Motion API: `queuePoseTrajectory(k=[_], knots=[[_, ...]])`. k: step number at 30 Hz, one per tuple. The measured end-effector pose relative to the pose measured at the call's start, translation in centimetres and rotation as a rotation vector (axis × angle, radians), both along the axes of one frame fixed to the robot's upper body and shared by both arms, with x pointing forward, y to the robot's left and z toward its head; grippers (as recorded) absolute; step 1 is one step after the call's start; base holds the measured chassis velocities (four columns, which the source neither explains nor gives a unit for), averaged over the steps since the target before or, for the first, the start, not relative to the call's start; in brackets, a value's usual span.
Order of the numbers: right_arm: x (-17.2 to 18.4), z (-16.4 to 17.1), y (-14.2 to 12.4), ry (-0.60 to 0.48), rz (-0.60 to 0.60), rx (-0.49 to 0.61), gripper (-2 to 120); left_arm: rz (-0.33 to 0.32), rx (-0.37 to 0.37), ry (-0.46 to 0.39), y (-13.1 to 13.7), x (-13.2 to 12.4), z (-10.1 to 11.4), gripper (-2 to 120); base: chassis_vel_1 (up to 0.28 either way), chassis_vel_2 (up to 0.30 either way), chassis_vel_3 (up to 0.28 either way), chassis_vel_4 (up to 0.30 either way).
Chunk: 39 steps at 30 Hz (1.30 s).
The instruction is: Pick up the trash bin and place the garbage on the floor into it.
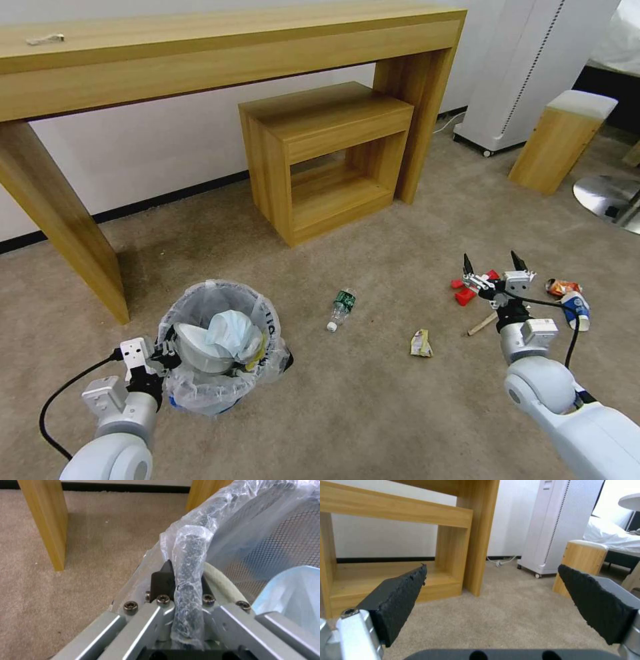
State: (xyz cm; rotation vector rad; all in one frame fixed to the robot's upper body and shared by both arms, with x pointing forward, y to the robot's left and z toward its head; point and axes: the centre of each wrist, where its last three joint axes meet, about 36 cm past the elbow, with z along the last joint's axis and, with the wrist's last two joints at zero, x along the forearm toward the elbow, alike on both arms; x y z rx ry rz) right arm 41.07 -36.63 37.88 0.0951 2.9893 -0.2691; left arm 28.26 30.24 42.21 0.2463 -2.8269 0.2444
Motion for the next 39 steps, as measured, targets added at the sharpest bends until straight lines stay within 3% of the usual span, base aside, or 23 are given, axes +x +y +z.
queuePoseTrajectory(k=[13,27,34,39], knots=[[0.2,-0.1,0.1,0.003,0.006,-0.001,100,0.004,0.0,0.003,0.1,0.0,-0.1,1,-0.005,0.008,0.003,-0.007],[0.1,-0.4,0.4,-0.005,0.021,0.016,100,0.002,0.0,-0.003,-0.2,-0.3,0.2,1,-0.125,0.116,0.118,-0.125],[-0.1,-0.1,1.8,0.11,0.031,0.119,100,0.002,0.001,-0.002,-0.2,-0.5,0.2,1,-0.008,0.002,0.006,-0.008],[-0.1,0.1,2.2,0.134,0.028,0.149,100,0.003,0.004,-0.006,-0.1,-0.5,0.3,1,0.0,0.0,0.0,0.0]])
